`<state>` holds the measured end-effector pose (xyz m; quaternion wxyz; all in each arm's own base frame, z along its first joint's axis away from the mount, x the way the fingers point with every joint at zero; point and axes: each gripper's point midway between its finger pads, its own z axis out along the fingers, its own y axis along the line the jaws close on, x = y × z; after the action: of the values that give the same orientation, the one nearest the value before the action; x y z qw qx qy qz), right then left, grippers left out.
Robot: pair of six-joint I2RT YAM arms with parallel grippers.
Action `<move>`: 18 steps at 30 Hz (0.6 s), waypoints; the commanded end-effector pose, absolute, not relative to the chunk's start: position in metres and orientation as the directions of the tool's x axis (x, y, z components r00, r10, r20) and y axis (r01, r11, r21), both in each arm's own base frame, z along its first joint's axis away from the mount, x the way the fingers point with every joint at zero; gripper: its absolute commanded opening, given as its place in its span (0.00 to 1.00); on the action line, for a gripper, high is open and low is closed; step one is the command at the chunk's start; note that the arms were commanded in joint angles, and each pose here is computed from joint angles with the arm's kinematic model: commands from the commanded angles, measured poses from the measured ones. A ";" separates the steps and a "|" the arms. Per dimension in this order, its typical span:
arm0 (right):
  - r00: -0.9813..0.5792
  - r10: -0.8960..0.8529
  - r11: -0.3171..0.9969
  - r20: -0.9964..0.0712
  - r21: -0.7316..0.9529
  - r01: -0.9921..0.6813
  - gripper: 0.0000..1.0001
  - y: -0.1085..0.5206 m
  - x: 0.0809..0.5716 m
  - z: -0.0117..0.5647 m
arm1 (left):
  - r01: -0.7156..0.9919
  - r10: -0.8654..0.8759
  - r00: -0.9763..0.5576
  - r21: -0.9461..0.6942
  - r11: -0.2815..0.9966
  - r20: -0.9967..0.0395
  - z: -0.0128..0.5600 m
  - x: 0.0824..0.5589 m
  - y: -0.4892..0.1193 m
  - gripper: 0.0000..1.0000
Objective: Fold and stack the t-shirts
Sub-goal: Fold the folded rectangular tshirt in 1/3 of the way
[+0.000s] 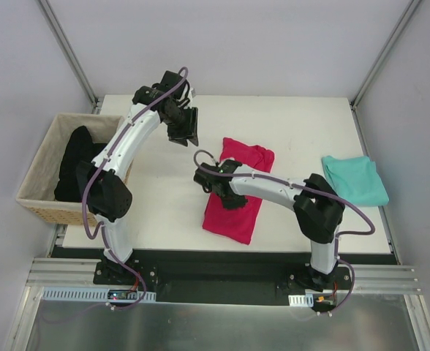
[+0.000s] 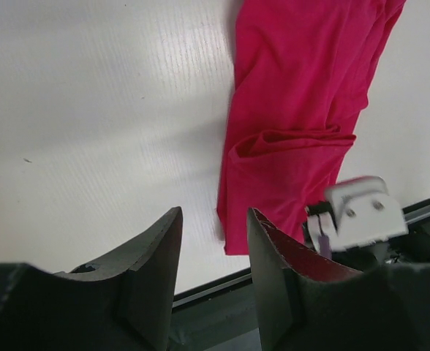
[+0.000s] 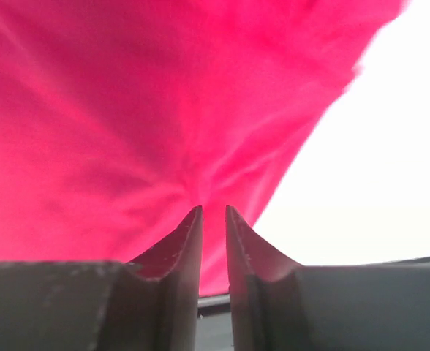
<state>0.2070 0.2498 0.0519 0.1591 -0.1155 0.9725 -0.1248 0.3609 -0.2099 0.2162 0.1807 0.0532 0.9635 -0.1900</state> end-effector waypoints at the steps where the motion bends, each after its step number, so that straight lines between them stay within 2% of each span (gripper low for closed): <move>1: -0.823 -0.250 0.931 -0.510 -0.359 -0.060 0.24 0.229 0.247 0.162 | 0.225 0.065 -0.910 -0.357 0.907 -0.409 0.227 0.370 -0.213 0.40; 2: -0.791 -0.228 0.943 -0.568 -0.330 -0.034 0.27 0.234 0.262 0.187 | 0.230 0.066 -0.907 -0.355 0.906 -0.417 0.230 0.370 -0.212 0.40; 6: -0.768 -0.227 0.946 -0.599 -0.323 -0.028 0.31 0.228 0.299 0.211 | 0.237 0.068 -0.893 -0.335 0.912 -0.445 0.237 0.372 -0.208 0.41; 9: -0.793 -0.205 0.944 -0.573 -0.331 -0.005 0.22 0.216 0.327 0.198 | 0.240 0.073 -0.885 -0.315 0.918 -0.460 0.240 0.372 -0.202 0.41; 10: -0.806 -0.180 0.944 -0.564 -0.330 0.020 0.12 0.207 0.337 0.193 | 0.238 0.074 -0.884 -0.308 0.921 -0.462 0.240 0.372 -0.200 0.40; 13: -0.826 -0.164 0.950 -0.540 -0.313 0.016 0.03 0.203 0.358 0.179 | 0.229 0.068 -0.879 -0.293 0.928 -0.473 0.242 0.372 -0.192 0.41; 18: -0.852 -0.162 0.955 -0.498 -0.296 -0.008 0.01 0.202 0.387 0.148 | 0.217 0.050 -0.873 -0.295 0.930 -0.485 0.248 0.375 -0.188 0.41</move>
<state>0.3689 0.1908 0.1577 0.2766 -0.0155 0.9464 -0.1663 0.3739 -0.2007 0.2180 0.1985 0.0663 0.9616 -0.1778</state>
